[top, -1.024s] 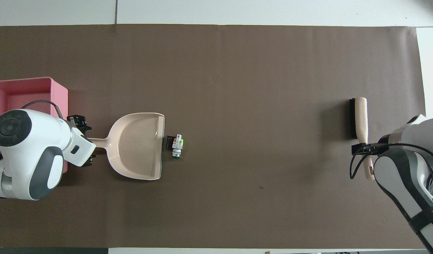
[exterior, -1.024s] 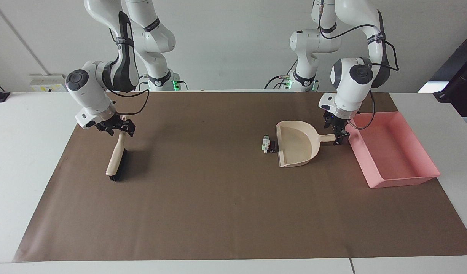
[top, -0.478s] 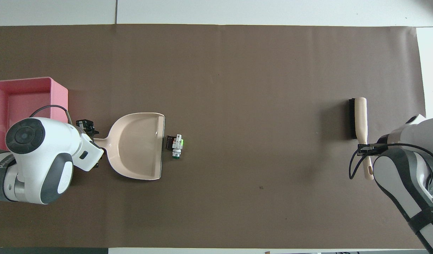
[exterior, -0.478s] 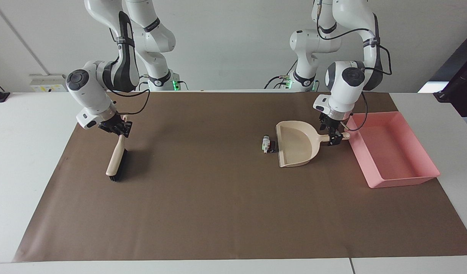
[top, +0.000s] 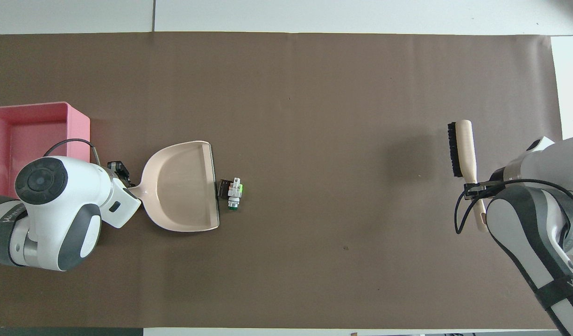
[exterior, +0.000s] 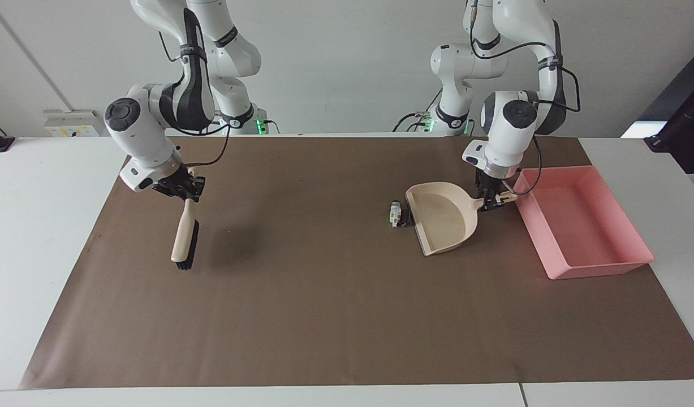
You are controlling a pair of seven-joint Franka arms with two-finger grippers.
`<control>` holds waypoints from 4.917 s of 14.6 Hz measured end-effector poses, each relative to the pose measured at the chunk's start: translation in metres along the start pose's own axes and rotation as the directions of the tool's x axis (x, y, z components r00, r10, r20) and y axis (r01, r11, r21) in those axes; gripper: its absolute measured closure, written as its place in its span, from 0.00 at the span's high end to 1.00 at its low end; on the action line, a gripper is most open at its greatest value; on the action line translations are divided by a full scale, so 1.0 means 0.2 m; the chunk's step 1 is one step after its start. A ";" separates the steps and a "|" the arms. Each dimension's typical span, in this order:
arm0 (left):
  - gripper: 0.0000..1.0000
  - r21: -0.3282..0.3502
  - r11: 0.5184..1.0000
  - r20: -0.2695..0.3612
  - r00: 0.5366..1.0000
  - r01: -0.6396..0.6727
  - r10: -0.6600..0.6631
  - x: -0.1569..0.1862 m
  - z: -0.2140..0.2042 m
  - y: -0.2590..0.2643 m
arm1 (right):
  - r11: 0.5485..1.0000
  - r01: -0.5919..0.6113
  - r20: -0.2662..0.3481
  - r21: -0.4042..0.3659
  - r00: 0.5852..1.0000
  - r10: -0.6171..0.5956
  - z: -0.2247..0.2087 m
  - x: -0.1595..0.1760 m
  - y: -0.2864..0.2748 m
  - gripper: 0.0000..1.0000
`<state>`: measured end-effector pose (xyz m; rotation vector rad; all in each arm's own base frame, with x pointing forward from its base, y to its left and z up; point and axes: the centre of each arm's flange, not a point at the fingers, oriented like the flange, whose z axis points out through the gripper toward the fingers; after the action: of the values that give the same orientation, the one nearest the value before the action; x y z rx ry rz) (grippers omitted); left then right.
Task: Clean e-waste and dump in bin
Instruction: 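Lift the beige-handled brush with the right gripper, then sweep the component into the dustpan with the right gripper's brush, then tip the dustpan into the pink bin while the right gripper withdraws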
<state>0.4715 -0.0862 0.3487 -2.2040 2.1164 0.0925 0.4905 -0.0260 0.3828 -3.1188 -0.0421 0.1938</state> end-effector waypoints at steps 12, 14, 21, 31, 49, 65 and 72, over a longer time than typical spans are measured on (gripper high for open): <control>0.33 -0.024 0.990 0.191 0.972 -0.136 0.138 0.04 -0.19 -0.07 | 0.996 0.080 -0.045 -0.050 0.996 -0.083 0.00 -0.20 -1.42 0.26; 0.33 -0.034 0.986 0.197 0.966 -0.164 0.167 0.13 -0.16 -0.05 | 0.996 0.072 -0.054 -0.052 0.996 -0.075 0.00 -0.25 -1.61 0.26; 0.33 -0.056 0.986 0.205 0.965 -0.158 0.167 0.17 -0.10 -0.02 | 0.999 0.037 -0.059 -0.014 0.998 -0.038 0.05 -0.33 -2.21 0.26; 0.33 -0.062 0.986 0.206 0.964 -0.158 0.167 0.16 -0.09 -0.01 | 0.998 0.054 0.013 -0.022 0.998 -0.054 0.31 -0.33 -2.56 0.26; 0.33 -0.066 0.989 0.150 0.979 -0.129 0.137 0.06 -0.04 -0.03 | 0.927 0.007 0.016 0.376 1.000 -0.014 0.08 -0.38 -2.91 0.26; 0.33 0.074 0.996 -0.010 0.999 -0.051 0.052 -1.04 -0.61 -0.38 | 0.983 -0.167 0.086 0.081 0.983 0.160 -0.38 0.23 -0.67 0.26; 0.33 0.106 0.991 0.054 0.995 -0.084 0.079 -1.80 -0.64 -0.40 | 0.991 -0.110 0.087 0.077 0.991 0.103 -0.05 0.04 0.09 0.26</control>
<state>0.5352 0.2616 0.5150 -2.0347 2.1318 0.0365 0.5001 -0.0431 0.3922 -3.0320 0.1281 0.3182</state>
